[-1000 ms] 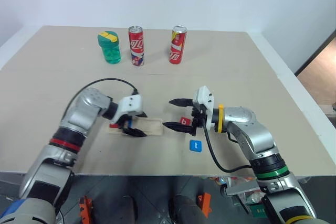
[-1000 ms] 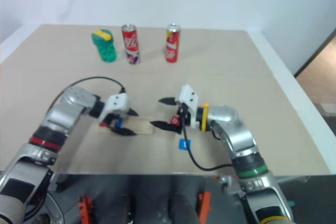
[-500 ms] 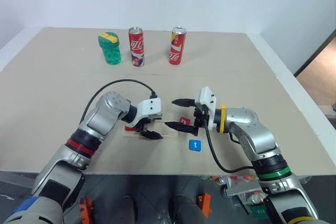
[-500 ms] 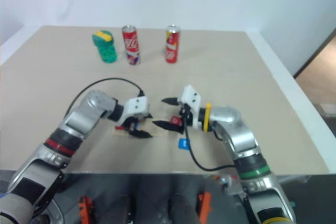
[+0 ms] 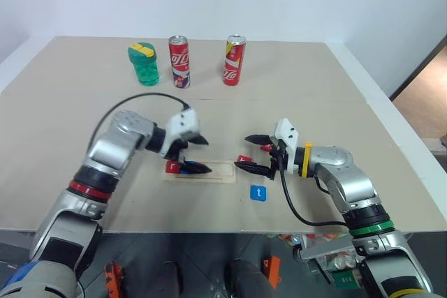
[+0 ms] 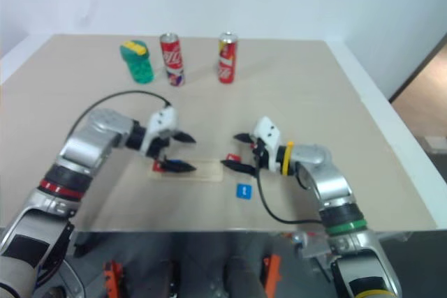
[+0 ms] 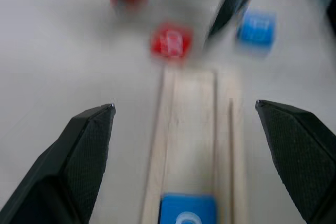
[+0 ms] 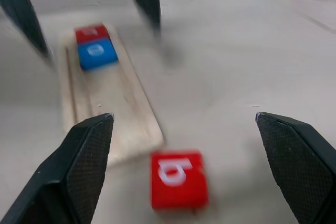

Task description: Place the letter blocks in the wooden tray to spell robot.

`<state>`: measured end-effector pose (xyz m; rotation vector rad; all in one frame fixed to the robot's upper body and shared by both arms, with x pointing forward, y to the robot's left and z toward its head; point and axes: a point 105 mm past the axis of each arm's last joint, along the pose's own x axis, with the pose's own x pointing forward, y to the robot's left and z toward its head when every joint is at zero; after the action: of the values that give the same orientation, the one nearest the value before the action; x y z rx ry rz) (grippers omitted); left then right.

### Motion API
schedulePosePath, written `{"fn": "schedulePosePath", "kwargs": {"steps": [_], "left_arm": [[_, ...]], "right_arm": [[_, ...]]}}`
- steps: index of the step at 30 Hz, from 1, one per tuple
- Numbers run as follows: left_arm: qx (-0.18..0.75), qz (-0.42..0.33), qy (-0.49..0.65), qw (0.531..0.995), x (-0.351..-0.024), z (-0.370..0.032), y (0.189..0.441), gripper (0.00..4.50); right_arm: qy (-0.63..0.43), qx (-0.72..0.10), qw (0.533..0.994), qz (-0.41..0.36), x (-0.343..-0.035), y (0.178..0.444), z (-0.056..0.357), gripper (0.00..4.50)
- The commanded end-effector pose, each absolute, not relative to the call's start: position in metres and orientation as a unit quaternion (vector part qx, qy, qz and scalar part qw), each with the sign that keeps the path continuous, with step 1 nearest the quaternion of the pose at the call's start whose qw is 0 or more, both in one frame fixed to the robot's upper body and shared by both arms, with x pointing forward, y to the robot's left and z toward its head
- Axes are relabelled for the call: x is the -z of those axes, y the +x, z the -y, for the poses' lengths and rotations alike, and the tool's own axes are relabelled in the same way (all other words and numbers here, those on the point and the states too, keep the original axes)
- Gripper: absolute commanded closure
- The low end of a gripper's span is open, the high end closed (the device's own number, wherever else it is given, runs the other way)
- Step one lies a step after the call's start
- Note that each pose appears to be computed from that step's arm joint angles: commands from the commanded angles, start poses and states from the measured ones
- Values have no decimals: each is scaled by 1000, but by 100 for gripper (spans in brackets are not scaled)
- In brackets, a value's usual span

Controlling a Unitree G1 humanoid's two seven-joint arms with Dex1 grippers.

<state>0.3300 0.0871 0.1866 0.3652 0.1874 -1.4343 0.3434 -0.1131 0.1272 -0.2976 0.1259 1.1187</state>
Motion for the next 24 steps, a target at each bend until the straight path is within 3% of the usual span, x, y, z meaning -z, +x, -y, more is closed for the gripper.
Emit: {"fn": "schedulePosePath", "kwargs": {"steps": [1,7,15,24], "left_arm": [[658,-6,107,746,-204,-98,307,6],[626,21,86,775,-164,-103,267,6],[560,26,88,823,-148,-108,256,6],[519,27,83,850,-145,-104,254,0]], "right_arm": [[-146,-521,839,-48,-131,344,120,0],[-149,-522,837,-64,-119,343,121,0],[-154,-512,842,-74,-112,344,124,0],[-158,-503,846,-86,-101,346,129,292]]}}
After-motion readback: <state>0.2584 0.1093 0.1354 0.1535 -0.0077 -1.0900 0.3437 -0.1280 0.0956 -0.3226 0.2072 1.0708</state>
